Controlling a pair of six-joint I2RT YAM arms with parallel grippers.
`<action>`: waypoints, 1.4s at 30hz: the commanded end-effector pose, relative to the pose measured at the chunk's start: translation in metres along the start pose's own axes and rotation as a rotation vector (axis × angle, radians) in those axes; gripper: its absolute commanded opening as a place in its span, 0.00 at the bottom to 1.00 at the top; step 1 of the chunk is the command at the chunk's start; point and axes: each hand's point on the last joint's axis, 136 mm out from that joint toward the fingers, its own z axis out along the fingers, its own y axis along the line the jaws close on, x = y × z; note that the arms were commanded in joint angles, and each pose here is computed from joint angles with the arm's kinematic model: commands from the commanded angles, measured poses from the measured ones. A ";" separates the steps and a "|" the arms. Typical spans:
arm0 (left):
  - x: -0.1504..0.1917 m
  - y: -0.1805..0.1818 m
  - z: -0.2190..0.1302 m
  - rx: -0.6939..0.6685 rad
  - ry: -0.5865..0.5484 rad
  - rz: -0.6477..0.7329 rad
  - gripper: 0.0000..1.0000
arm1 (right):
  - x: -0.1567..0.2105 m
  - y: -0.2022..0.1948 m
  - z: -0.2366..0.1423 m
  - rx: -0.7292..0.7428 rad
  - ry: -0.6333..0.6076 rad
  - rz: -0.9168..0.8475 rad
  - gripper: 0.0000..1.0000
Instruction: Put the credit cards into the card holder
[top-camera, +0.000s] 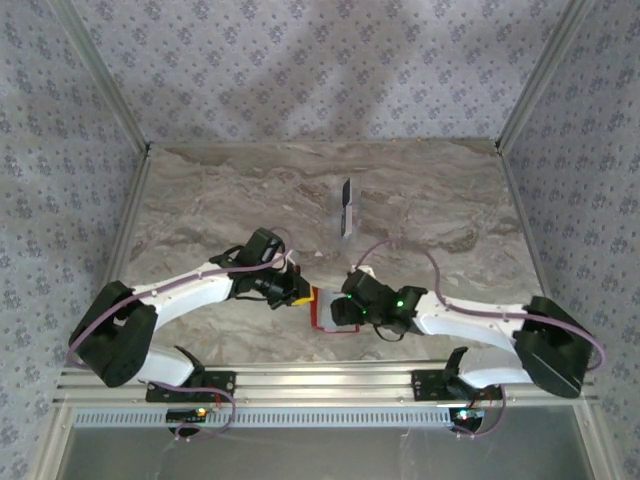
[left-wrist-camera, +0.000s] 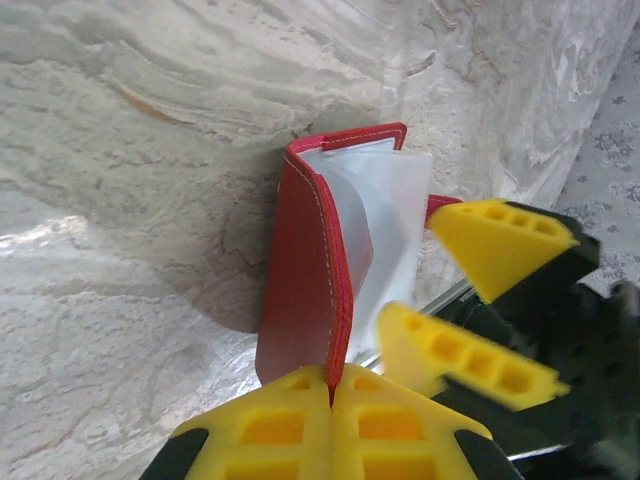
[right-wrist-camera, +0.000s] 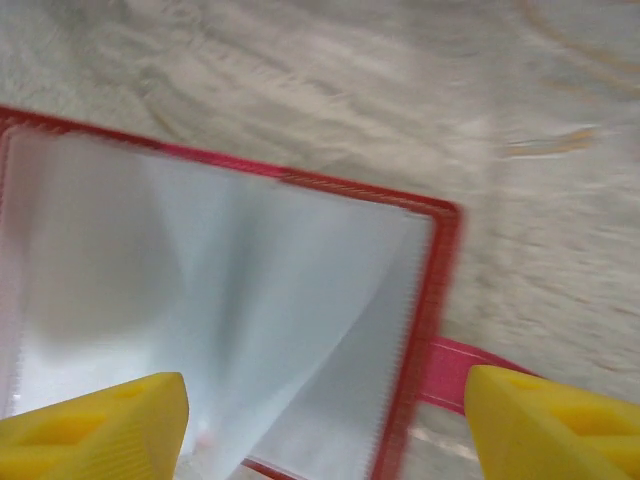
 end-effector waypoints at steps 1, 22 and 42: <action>0.002 0.007 -0.007 -0.028 -0.006 -0.006 0.00 | 0.001 -0.030 -0.013 0.054 -0.024 0.057 0.75; 0.002 0.005 -0.014 0.038 -0.054 -0.035 0.00 | 0.009 0.068 0.040 -0.205 0.044 -0.154 0.77; 0.002 0.020 -0.022 -0.014 -0.055 -0.021 0.00 | -0.022 -0.004 -0.023 -0.038 -0.123 -0.056 0.73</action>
